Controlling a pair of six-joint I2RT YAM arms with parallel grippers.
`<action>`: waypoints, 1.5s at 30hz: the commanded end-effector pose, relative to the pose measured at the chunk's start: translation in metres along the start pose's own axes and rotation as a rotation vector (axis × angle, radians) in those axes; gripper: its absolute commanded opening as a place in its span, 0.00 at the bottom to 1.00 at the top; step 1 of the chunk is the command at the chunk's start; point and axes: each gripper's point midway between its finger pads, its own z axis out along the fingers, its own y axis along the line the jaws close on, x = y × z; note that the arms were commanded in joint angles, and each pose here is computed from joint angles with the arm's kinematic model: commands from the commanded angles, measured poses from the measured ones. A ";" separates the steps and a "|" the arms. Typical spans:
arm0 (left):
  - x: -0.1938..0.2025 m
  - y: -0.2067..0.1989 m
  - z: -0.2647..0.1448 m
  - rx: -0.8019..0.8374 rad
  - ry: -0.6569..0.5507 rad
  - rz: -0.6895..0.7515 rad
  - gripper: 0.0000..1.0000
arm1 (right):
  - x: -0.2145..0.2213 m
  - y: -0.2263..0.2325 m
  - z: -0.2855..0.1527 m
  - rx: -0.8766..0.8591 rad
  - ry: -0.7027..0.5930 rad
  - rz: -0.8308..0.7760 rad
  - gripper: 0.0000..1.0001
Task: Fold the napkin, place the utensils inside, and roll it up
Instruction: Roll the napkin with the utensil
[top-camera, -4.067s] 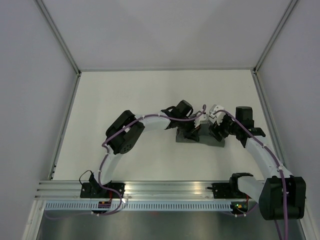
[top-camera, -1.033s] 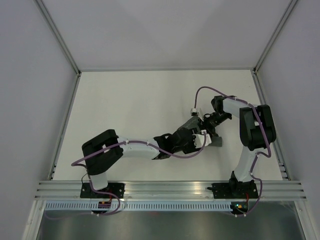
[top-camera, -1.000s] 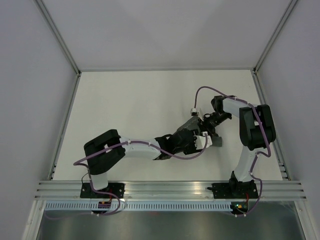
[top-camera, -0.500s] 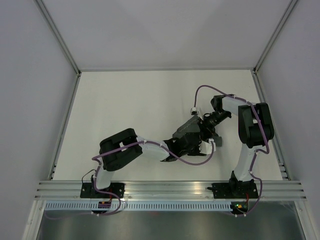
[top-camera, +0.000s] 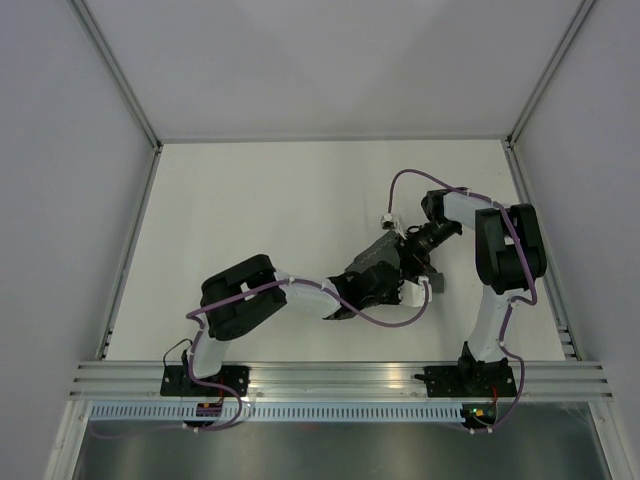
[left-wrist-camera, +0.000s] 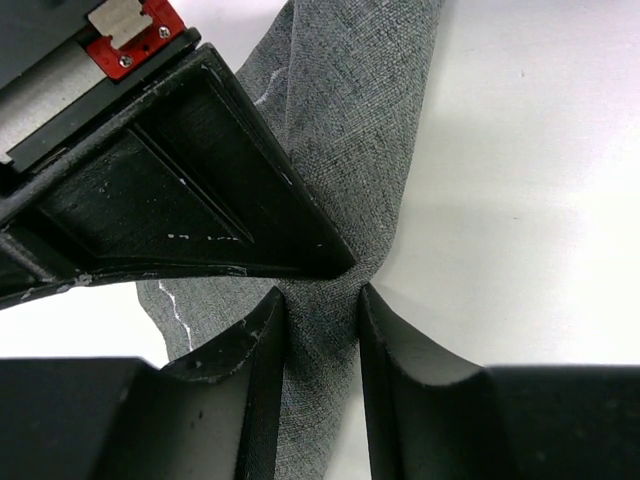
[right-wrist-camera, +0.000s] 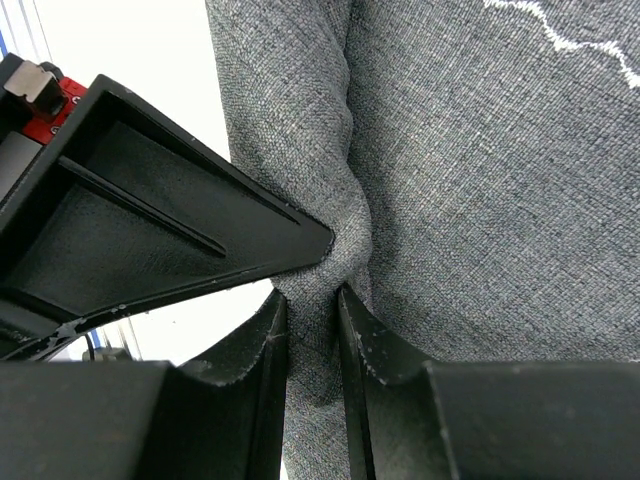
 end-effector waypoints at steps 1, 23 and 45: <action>0.010 -0.024 0.009 0.136 0.017 -0.040 0.20 | 0.018 -0.019 0.007 0.039 0.082 -0.027 0.27; 0.030 -0.039 -0.005 0.382 0.103 -0.258 0.11 | -0.041 -0.007 -0.053 0.176 -0.067 -0.073 0.66; 0.024 -0.043 -0.024 0.767 0.229 -0.720 0.20 | 0.000 0.019 -0.098 0.517 -0.214 -0.215 0.66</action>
